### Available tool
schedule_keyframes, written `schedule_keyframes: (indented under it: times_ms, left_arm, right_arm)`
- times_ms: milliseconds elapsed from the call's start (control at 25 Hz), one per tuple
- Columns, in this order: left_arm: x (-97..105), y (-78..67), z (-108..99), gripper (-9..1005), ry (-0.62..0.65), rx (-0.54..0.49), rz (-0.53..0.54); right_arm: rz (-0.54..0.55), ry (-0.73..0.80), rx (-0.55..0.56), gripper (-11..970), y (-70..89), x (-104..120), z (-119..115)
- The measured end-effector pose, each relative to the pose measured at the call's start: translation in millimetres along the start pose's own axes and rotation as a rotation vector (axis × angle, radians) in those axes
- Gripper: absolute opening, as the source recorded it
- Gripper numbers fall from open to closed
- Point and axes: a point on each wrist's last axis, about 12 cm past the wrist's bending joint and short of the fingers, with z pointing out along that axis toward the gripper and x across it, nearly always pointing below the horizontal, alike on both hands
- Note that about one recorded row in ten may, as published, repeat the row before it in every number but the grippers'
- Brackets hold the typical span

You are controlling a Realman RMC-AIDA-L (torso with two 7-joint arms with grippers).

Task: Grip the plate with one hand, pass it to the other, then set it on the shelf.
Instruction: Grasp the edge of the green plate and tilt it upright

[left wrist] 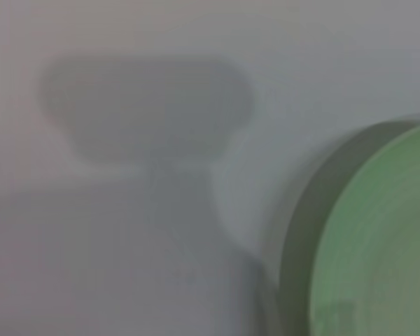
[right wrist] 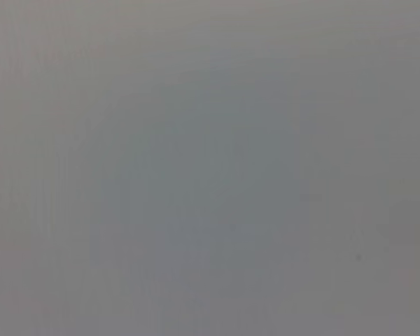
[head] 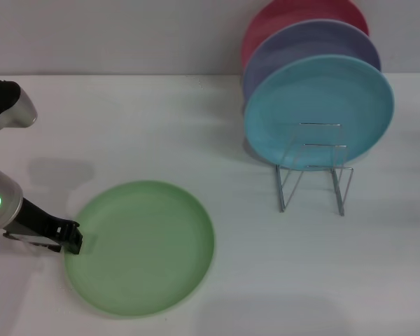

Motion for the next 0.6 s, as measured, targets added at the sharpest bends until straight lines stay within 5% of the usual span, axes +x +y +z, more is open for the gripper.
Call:
schedule_keyframes:
  times_ms: [600]
  left_arm:
    - [-1.0,-3.8,1.7,259,-0.008,-0.004,0.030]
  right_arm:
    - [0.004,-0.004,-0.003,717,0.4,-0.7,0.5]
